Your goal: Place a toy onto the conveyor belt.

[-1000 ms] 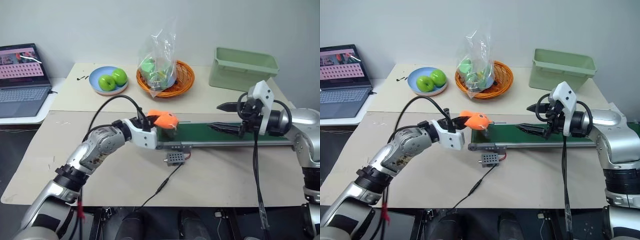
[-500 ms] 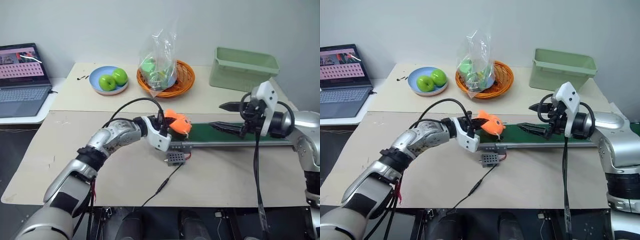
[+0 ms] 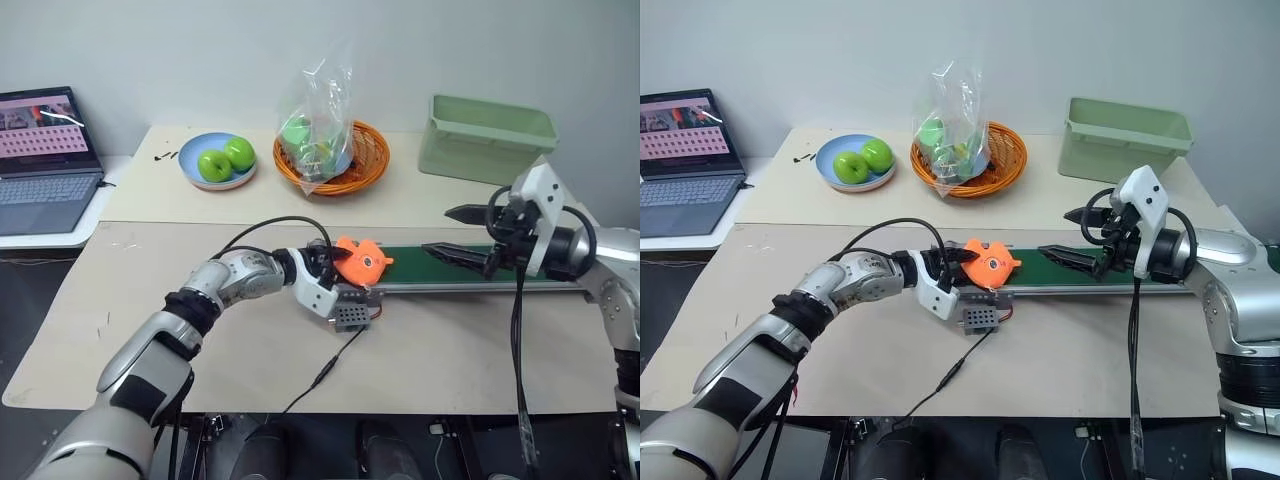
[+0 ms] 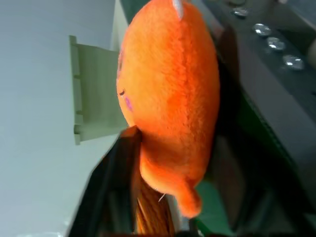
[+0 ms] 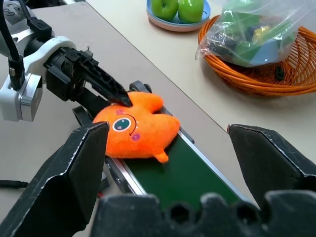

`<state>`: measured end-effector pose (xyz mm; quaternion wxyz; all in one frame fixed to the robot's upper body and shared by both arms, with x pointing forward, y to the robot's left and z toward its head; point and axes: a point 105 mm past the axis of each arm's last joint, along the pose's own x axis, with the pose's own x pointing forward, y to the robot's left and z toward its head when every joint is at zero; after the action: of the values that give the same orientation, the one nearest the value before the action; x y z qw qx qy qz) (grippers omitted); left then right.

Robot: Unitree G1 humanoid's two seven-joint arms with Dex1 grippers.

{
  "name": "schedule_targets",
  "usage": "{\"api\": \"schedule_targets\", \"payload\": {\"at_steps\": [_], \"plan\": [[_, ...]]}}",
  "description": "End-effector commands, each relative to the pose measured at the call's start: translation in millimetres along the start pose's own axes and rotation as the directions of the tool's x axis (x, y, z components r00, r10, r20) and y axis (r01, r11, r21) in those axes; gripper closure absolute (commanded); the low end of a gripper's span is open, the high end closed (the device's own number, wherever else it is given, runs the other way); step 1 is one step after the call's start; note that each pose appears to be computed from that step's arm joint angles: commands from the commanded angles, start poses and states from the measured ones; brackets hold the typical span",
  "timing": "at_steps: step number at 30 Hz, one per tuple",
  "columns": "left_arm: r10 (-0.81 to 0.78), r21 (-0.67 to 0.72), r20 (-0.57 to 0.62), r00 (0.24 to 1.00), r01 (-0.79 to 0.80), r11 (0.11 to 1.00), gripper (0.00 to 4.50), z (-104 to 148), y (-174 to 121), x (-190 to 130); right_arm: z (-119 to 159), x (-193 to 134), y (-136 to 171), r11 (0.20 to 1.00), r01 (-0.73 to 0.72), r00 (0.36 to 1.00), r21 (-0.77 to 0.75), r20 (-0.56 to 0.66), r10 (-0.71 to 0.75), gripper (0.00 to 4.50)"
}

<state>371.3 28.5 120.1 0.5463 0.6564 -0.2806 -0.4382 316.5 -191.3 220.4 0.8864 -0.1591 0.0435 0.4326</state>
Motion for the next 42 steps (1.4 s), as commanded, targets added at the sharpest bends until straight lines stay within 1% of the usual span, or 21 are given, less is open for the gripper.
{"api": "schedule_targets", "payload": {"at_steps": [1,2,3,4,5,7,8,10,11,14,15,17,20,22,25,27,29,33,38,42], "plan": [[0.004,-0.108,0.009,1.0,-0.003,0.994,0.53,-1,17,-10,15,-8,-4,0.998,0.02,1.0,-0.054,0.022,-0.019,0.0],[0.007,-0.134,0.015,1.0,-0.005,0.991,0.25,0,22,-13,15,-8,-4,0.998,0.02,1.0,-0.054,0.021,-0.019,0.0],[0.002,-0.155,0.017,1.0,0.0,0.988,0.1,0,25,-17,15,-8,-4,0.998,0.02,1.0,-0.054,0.021,-0.019,0.0],[-0.01,-0.215,0.011,1.0,0.012,0.977,0.1,-1,26,-22,15,-8,-4,0.998,0.02,1.0,-0.055,0.02,-0.018,0.0],[-0.012,-0.318,-0.001,1.0,0.011,0.948,0.1,-4,29,-29,15,-9,-4,0.998,0.019,1.0,-0.055,0.019,-0.018,0.0],[-0.023,-0.522,0.008,1.0,0.023,0.853,0.1,-5,32,-43,15,-9,-4,0.998,0.018,1.0,-0.057,0.017,-0.017,0.0],[-0.031,-0.582,0.021,0.999,0.037,0.812,0.1,-3,32,-49,15,-9,-4,0.998,0.017,1.0,-0.058,0.015,-0.016,0.0],[-0.041,-0.656,0.022,0.999,0.045,0.753,0.1,-5,37,-62,13,-9,-5,0.998,0.015,1.0,-0.065,0.001,-0.015,0.0],[-0.035,-0.714,0.023,0.999,0.041,0.699,0.1,-6,41,-71,10,-9,-5,0.997,0.012,1.0,-0.079,-0.024,-0.014,0.0],[0.037,-0.881,0.055,0.998,0.032,0.471,0.1,-6,57,-97,11,-8,-5,0.996,-0.006,0.999,-0.092,-0.034,0.003,0.0],[0.055,-0.906,0.056,0.997,0.028,0.422,0.1,-5,61,-104,13,-8,-5,0.995,-0.009,1.0,-0.097,-0.031,0.006,0.0],[0.085,-0.929,0.059,0.995,0.024,0.37,0.1,-2,69,-117,16,-8,-6,0.994,-0.012,1.0,-0.107,-0.026,0.009,0.0],[0.128,-0.968,0.004,0.992,-0.028,0.248,0.1,-7,79,-139,26,-9,-9,0.994,-0.022,1.0,-0.112,0.008,0.023,0.0],[0.126,-0.974,-0.021,0.992,-0.049,0.221,0.1,-8,77,-146,30,-9,-12,0.994,-0.02,0.999,-0.111,0.028,0.023,0.0],[0.104,-0.978,-0.03,0.994,-0.05,0.204,0.1,-1,68,-146,33,-6,-11,0.993,-0.048,0.998,-0.106,0.045,0.053,0.0],[0.091,-0.975,-0.041,0.995,-0.059,0.213,0.1,1,63,-148,36,-4,-10,0.992,-0.066,0.996,-0.104,0.057,0.072,0.0],[0.11,-0.979,-0.073,0.991,-0.092,0.181,0.1,-1,62,-152,37,0,-8,0.99,-0.093,0.993,-0.104,0.064,0.1,0.0],[0.135,-0.973,-0.16,0.978,-0.179,0.145,0.1,-11,64,-161,36,6,-6,0.988,-0.118,0.99,-0.102,0.061,0.125,0.0],[0.128,-0.962,-0.192,0.973,-0.212,0.171,0.1,-12,64,-161,35,11,-6,0.986,-0.134,0.989,-0.104,0.057,0.14,0.0],[0.139,-0.956,-0.218,0.966,-0.24,0.169,0.1,-16,67,-162,36,11,-12,0.988,-0.115,0.991,-0.106,0.055,0.121,0.0]]}}
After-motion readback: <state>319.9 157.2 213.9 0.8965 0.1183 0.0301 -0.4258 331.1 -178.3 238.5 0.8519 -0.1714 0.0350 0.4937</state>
